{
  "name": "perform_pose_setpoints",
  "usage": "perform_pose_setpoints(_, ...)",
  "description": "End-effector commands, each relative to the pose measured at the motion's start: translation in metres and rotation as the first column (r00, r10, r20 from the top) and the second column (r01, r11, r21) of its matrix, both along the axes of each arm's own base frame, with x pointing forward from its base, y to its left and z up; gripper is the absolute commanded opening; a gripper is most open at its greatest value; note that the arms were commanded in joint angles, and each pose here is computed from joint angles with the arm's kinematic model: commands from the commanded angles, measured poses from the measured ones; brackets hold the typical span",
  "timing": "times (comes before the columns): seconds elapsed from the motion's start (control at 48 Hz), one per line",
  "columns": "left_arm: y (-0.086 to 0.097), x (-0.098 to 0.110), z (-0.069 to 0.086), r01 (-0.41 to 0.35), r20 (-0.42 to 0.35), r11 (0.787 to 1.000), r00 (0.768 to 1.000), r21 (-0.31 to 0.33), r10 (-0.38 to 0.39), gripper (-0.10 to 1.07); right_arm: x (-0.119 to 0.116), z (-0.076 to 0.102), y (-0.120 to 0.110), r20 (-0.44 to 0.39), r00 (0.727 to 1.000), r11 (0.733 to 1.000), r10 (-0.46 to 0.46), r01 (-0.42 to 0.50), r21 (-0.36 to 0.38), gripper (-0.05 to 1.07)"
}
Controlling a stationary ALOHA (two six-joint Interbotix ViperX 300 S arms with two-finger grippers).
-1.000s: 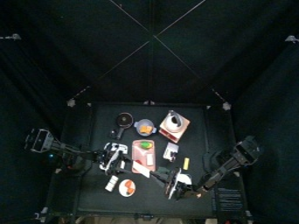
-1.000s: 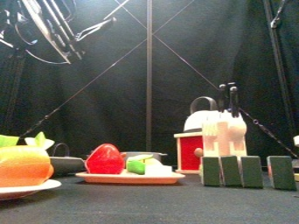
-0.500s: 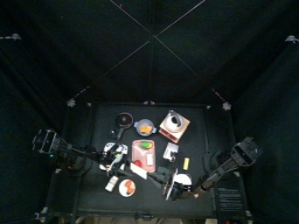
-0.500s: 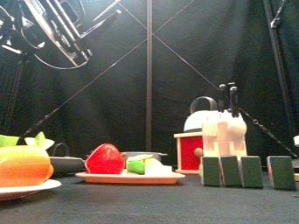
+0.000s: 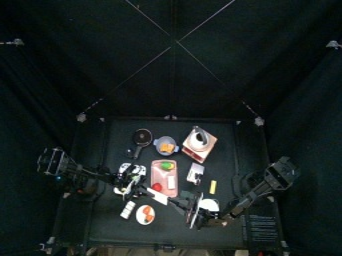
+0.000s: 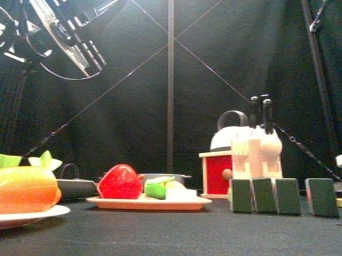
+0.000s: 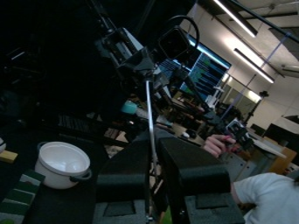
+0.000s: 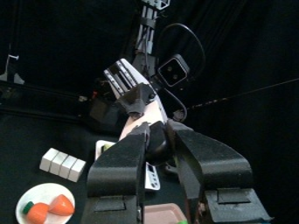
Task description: Hand over cleaver
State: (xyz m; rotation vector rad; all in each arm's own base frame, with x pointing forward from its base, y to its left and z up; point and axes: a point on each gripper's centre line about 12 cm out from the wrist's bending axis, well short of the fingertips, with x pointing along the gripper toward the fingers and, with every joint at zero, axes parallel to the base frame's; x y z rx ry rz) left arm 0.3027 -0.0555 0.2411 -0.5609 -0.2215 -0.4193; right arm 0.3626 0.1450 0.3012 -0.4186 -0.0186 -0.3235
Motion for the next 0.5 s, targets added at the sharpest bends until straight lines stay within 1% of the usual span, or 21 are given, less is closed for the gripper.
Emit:
perform_pose_setpoints(0.0, 0.0, 0.0, 0.01, 0.001, 0.039, 1.0, 0.999, -0.002, -0.001, 0.39, 0.0, 0.012, -0.002, 0.03, 1.0, 1.0, -0.007, 0.006, 0.024, 0.6)
perform_pose_setpoints(0.083, 0.0, 0.0, 0.009, 0.001, 0.036, 1.0, 0.999, -0.002, -0.001, 0.39, 0.001, 0.009, -0.003, 0.014, 1.0, 0.999, -0.006, 0.006, 0.033, 0.61)
perform_pose_setpoints(0.167, 0.0, 0.0, 0.009, 0.003, 0.037, 1.0, 0.999, 0.0, -0.003, 0.39, 0.003, 0.005, -0.001, -0.017, 1.0, 0.999, 0.015, -0.014, 0.049, 0.65)
perform_pose_setpoints(0.292, 0.0, 0.0, 0.009, 0.0, 0.035, 1.0, 0.999, -0.001, 0.0, 0.39, 0.005, 0.003, -0.003, -0.044, 0.999, 0.996, 0.019, -0.016, 0.085, 0.76)
perform_pose_setpoints(0.396, 0.001, 0.0, 0.009, -0.004, 0.035, 1.0, 0.999, 0.001, 0.004, 0.39, 0.009, 0.004, -0.005, -0.055, 0.998, 0.992, -0.003, 0.01, 0.127, 0.91)
perform_pose_setpoints(0.479, 0.001, 0.001, 0.006, -0.006, 0.029, 1.0, 1.0, 0.004, 0.006, 0.38, 0.011, -0.002, -0.005, -0.086, 0.996, 0.99, -0.022, 0.033, 0.137, 0.98)
